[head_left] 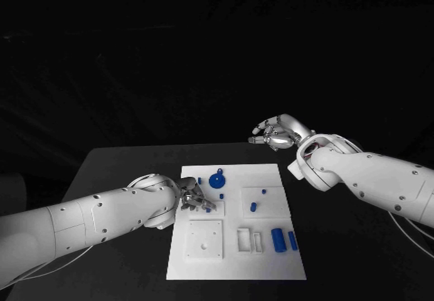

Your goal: Assemble the parts on the task board

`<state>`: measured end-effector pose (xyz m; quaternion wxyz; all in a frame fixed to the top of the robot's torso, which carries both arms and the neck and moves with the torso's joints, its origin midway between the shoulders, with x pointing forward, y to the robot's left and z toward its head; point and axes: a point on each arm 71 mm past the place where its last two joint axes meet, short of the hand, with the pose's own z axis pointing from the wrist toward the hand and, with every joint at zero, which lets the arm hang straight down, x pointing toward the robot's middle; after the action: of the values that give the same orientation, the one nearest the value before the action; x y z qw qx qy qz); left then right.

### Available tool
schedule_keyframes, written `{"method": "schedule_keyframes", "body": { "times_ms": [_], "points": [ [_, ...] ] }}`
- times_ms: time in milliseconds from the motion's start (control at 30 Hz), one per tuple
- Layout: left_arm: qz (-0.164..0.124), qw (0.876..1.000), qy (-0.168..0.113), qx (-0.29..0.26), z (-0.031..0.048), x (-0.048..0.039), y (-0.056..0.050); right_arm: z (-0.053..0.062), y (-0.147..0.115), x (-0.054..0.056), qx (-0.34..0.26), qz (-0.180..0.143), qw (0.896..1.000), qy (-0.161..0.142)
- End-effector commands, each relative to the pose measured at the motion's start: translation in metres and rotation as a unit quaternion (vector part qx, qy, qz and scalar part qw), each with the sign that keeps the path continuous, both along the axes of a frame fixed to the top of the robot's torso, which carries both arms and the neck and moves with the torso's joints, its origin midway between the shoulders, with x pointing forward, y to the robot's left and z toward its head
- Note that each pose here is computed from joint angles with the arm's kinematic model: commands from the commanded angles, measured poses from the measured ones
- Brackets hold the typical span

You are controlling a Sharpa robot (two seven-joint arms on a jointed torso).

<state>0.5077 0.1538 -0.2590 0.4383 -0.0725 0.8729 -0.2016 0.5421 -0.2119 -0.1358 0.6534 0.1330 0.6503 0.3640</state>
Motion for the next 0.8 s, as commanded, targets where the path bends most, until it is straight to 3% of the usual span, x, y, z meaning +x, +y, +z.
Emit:
{"method": "schedule_keyframes", "body": {
  "times_ms": [33,800],
  "points": [
    [-0.017,1.0,0.001,0.022,-0.0041,-0.002,-0.0033,-0.0005,0.0013,-0.0003,-0.002,0.006,1.0,0.002],
    [-0.013,0.999,0.002,0.034,-0.0127,0.0025,-0.0039,-0.0007,0.002,-0.0004,-0.002,0.007,1.0,0.003]
  ]
}}
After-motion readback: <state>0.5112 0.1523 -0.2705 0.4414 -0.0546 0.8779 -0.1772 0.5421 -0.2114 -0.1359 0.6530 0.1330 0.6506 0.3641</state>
